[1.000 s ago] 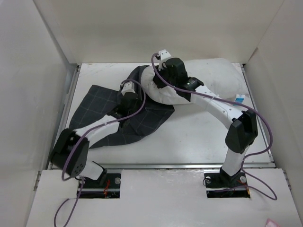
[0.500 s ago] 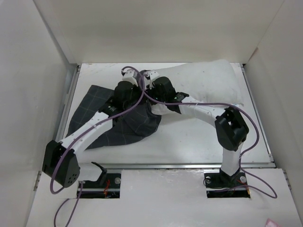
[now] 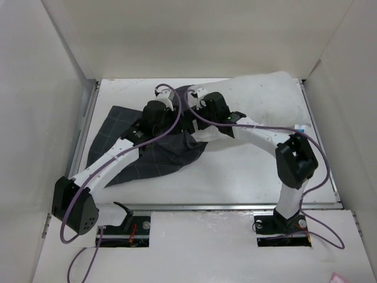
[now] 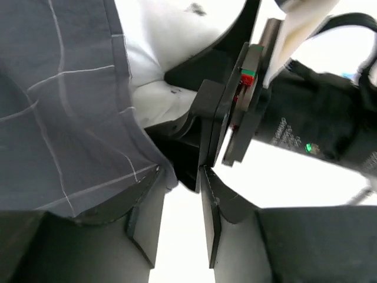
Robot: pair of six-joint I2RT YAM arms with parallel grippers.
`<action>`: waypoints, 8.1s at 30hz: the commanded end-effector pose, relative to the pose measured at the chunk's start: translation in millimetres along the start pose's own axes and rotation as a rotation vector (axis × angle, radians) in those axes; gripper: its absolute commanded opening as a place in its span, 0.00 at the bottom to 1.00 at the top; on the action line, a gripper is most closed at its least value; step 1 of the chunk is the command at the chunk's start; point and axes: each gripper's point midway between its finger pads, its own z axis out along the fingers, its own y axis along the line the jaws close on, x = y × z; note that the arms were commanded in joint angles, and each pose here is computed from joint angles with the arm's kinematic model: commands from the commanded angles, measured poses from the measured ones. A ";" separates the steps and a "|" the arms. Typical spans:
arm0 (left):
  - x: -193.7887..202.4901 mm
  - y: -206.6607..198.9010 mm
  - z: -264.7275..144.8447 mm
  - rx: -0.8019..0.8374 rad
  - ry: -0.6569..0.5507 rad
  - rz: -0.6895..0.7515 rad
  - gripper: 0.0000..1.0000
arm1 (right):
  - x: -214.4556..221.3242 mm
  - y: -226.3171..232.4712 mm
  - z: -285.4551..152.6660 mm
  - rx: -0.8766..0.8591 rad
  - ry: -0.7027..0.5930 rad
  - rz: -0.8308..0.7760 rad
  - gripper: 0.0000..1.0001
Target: Put the pillow into the pillowcase
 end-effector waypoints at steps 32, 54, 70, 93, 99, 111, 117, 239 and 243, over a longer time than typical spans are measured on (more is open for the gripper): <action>51.1 -20.8 18.4 -0.257 -0.089 -0.145 0.29 | 7.8 16.0 -108.5 -0.163 -0.004 0.165 0.81; 36.9 -20.3 16.5 -0.271 -0.133 -0.095 0.00 | -14.5 -13.1 -31.7 0.063 -0.068 0.464 0.53; 20.3 -12.8 6.8 -0.318 -0.127 -0.056 0.81 | -4.3 -11.7 -30.4 0.059 -0.072 0.425 0.00; -35.8 -10.4 19.1 -0.370 -0.195 -0.016 0.00 | -24.4 4.8 -43.8 -0.045 -0.219 0.369 0.00; -101.8 -80.0 5.8 -0.185 -0.300 0.088 0.00 | -53.4 35.2 -55.8 -0.154 -0.306 0.104 0.00; -124.5 -134.0 17.1 -0.009 -0.260 0.178 0.00 | 86.7 34.3 -34.6 -0.160 0.058 0.084 0.05; -60.4 -84.5 32.8 -0.131 -0.121 0.133 0.00 | 10.5 38.6 -99.8 -0.114 -0.146 0.030 0.63; -113.9 36.3 0.1 -0.578 -0.116 0.208 0.00 | -26.8 27.4 -88.5 -0.381 -0.281 -0.442 0.00; -149.5 2.3 4.7 -0.463 -0.188 0.212 0.00 | -27.1 49.7 -115.6 -0.472 -0.311 -0.523 0.00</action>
